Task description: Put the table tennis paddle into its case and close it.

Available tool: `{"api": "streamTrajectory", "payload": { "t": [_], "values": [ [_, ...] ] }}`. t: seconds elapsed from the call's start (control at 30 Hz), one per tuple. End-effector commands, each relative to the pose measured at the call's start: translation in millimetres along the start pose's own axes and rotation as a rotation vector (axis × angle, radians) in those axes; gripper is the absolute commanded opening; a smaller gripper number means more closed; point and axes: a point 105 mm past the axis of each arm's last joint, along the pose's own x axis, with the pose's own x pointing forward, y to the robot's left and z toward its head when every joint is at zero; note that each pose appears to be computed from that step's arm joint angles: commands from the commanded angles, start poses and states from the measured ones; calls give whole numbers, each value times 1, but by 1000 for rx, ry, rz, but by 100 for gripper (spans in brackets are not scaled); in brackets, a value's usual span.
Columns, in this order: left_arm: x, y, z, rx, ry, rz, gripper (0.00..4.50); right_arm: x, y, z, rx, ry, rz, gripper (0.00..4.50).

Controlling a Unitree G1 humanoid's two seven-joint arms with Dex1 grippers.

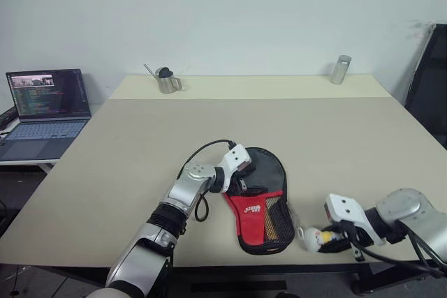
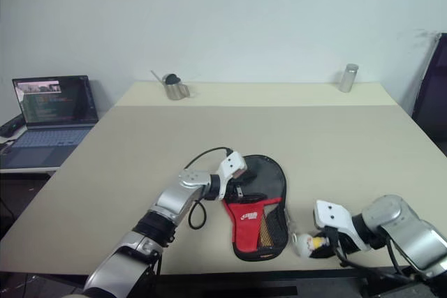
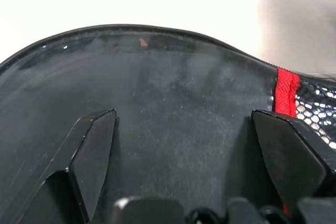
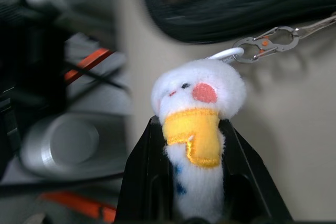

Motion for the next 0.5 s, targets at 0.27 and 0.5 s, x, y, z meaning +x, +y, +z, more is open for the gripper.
{"api": "streamTrajectory", "payload": {
  "t": [0.27, 0.5],
  "values": [
    [-7, 0, -24, -35, 93, -5, 450, 5, 63, 7, -84, -29, 279, 47],
    [-9, 3, -23, -35, 92, 10, 450, -5, 51, 15, -103, -27, 193, 46]
  ]
}}
